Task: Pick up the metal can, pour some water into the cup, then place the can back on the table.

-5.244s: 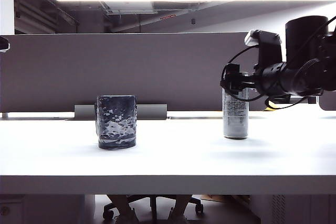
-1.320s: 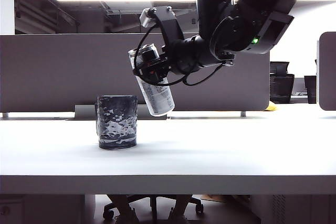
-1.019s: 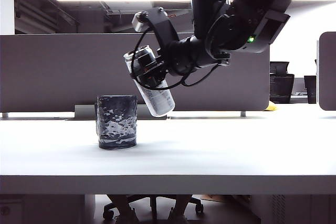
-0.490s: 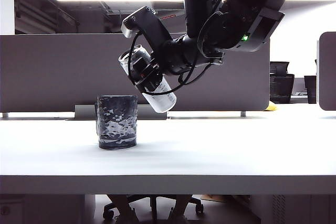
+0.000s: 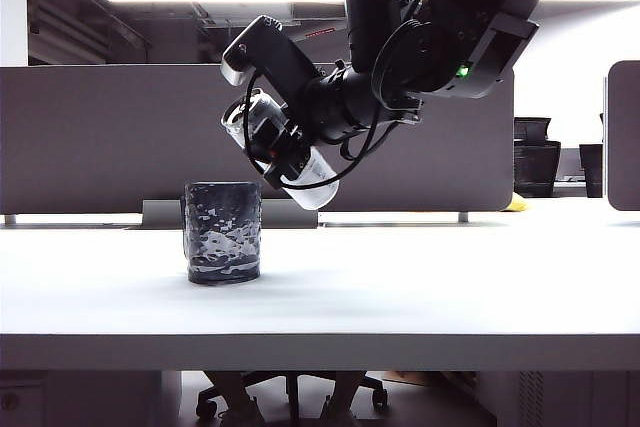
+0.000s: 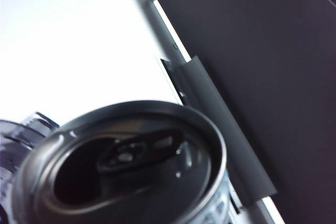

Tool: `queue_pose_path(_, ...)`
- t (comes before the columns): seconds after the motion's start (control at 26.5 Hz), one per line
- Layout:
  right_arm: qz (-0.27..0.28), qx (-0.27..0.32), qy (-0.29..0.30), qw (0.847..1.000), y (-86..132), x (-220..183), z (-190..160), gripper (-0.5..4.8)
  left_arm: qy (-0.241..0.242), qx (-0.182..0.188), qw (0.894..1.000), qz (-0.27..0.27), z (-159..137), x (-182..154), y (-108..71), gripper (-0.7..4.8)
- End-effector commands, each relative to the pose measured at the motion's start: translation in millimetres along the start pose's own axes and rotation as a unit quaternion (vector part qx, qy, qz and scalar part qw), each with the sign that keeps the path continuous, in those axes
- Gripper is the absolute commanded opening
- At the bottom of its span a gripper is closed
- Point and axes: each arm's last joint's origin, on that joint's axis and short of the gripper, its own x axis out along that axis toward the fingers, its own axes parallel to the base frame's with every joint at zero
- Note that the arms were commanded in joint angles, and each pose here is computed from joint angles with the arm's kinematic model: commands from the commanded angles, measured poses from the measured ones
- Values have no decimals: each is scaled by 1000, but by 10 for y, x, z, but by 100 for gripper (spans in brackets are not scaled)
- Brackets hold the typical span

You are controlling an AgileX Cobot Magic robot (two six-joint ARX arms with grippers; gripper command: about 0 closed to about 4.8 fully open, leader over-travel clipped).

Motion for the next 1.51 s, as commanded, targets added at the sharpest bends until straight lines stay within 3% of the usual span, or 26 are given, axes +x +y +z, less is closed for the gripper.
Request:
queue_pose_path(0.04, -28, -31, -20, 999, -87, -8, 92, 238, -5, 1, 1000, -1, 13, 0, 1, -5)
queue_pose_path(0.57, -28, -102, -19, 994, -79, -5, 102, 238, -5, 1, 1000, -1, 13, 0, 0, -5)
queue_pose_path(1.51, -28, -175, -22, 984, -77, 0, 117, 242, -5, 1, 1000, -1, 13, 0, 1, -5)
